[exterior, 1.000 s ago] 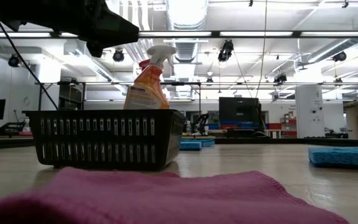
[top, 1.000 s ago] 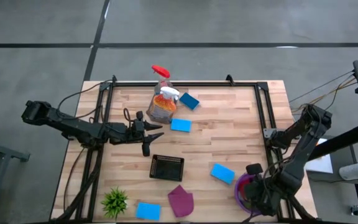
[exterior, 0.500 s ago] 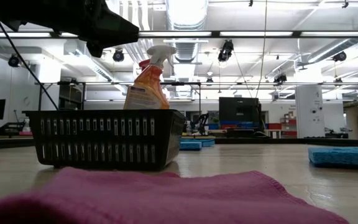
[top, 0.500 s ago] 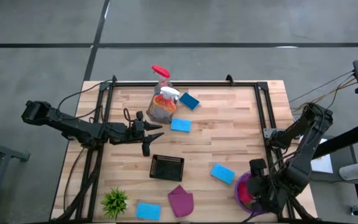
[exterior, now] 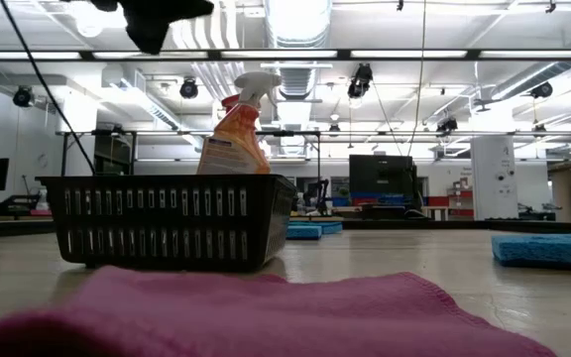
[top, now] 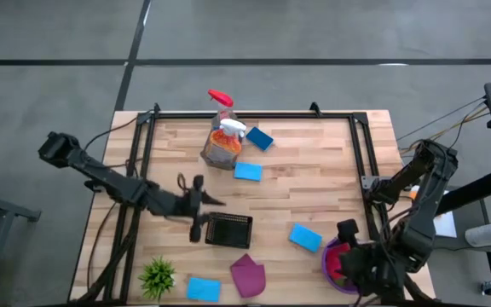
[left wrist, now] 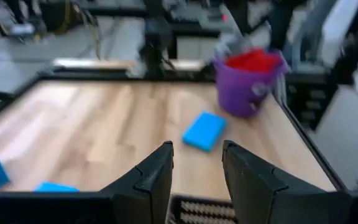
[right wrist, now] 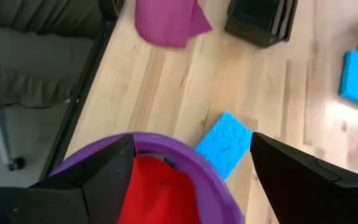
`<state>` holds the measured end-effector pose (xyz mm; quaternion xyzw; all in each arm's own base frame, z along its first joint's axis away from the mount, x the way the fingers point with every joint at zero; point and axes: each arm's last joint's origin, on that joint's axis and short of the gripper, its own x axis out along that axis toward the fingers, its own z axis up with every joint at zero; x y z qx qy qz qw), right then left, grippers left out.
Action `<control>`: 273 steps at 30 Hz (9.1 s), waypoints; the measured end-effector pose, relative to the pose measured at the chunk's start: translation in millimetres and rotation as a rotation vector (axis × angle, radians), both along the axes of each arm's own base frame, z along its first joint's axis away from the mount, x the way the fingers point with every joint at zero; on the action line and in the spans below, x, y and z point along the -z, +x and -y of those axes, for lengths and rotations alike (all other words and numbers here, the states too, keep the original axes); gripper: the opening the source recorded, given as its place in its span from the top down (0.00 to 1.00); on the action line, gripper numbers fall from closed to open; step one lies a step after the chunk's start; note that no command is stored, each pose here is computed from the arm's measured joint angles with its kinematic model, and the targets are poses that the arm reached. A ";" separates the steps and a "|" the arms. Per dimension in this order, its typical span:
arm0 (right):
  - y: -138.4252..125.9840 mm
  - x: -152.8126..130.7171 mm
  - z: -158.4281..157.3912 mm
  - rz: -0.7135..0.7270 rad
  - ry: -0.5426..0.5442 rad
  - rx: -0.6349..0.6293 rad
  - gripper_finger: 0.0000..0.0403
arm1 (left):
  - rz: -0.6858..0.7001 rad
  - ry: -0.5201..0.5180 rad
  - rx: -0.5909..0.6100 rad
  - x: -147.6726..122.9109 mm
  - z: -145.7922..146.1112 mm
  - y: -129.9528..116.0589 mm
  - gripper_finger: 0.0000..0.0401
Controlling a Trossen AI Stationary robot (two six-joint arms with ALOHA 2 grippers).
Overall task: Pick & Place Kitchen Items
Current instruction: Put the violet towel into the violet bucket, then put the blue sponge into the black bin
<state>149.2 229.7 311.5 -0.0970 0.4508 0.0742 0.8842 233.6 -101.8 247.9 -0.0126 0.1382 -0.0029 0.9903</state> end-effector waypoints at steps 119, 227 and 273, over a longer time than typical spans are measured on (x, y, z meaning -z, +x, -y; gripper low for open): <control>0.7 -3.8 -5.9 0.129 -0.007 0.014 0.21 | -0.724 0.018 0.168 73.7 140.6 128.6 0.99; -26.1 43.3 35.2 -0.208 0.192 0.000 0.96 | 0.169 0.141 -0.028 9.4 26.0 41.0 0.68; 10.1 -11.1 4.5 0.041 -0.026 0.046 0.14 | 0.118 0.146 -0.035 15.0 25.1 40.6 0.68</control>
